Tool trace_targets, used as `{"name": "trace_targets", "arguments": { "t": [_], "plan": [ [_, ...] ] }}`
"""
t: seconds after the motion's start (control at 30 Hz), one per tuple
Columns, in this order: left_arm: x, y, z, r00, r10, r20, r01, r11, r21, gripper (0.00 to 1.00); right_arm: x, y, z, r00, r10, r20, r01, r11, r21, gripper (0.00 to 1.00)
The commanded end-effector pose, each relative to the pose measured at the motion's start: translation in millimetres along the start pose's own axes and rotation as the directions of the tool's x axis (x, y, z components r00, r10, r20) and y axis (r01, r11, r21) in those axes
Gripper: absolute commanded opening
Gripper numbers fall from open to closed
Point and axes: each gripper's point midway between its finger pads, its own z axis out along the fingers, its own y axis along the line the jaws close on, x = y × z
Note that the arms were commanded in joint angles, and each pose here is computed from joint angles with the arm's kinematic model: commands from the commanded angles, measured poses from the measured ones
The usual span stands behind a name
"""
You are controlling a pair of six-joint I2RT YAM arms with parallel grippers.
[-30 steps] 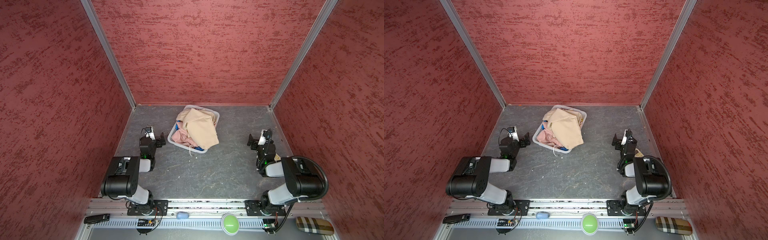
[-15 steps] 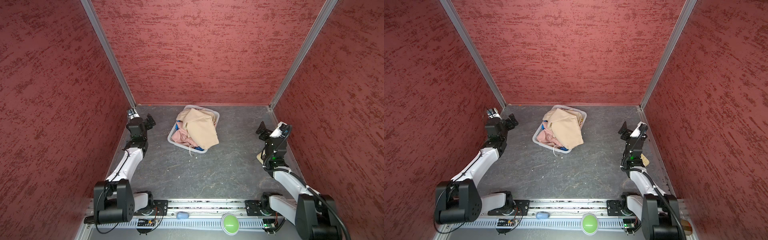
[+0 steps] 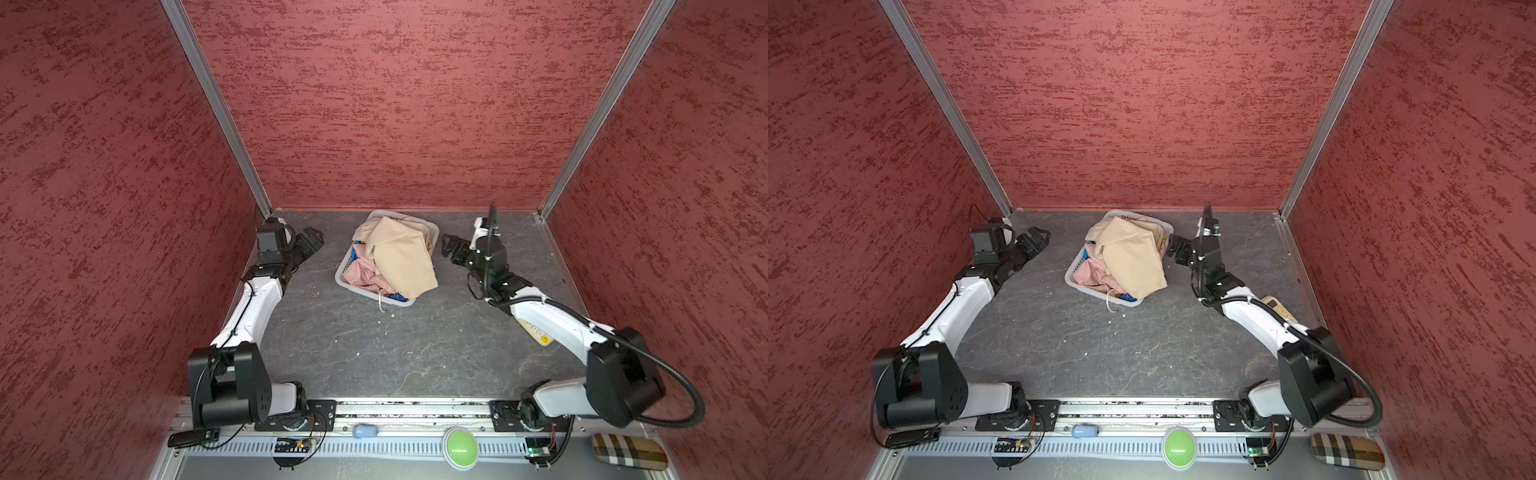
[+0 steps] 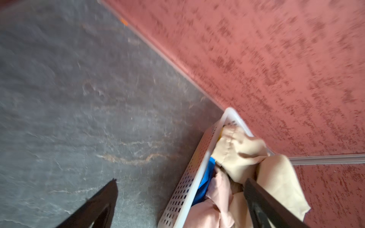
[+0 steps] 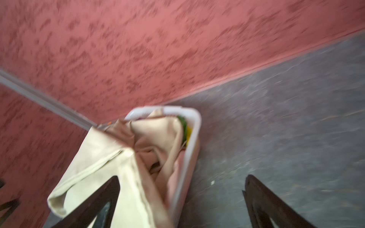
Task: Fold and stack the shorts
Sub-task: 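Reach both grippers toward the beige shorts in the white basket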
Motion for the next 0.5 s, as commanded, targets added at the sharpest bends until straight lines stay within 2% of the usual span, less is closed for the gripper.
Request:
{"name": "trace_targets", "arguments": {
  "t": [0.0, 0.07, 0.2, 0.4, 0.47],
  "plan": [
    [26, -6, 11, 0.986, -0.101, -0.136, 0.113, 0.99, 0.08, 0.99, 23, 8, 14, 0.996, 0.043, -0.076, -0.04, 0.998, 0.041, 0.99],
    [34, -4, 17, 0.977, -0.129, -0.168, 0.146, 0.985, 0.094, 0.99, 35, 5, 25, 0.992, 0.063, -0.113, -0.056, 0.996, 0.064, 0.97],
    [46, -6, 26, 0.973, -0.126, -0.192, 0.146, 0.985, 0.096, 0.99, 63, -5, 47, 0.979, 0.068, -0.194, -0.048, 0.993, 0.105, 0.92],
    [77, -26, 54, 0.95, -0.097, -0.295, 0.138, 0.983, 0.121, 0.99, 98, -4, 73, 0.953, 0.074, -0.293, -0.055, 0.996, 0.07, 0.85],
    [85, -31, 59, 0.946, -0.091, -0.312, 0.136, 0.983, 0.124, 0.99, 104, -8, 77, 0.948, 0.05, -0.314, -0.025, 0.996, 0.083, 0.79]
  ]
}}
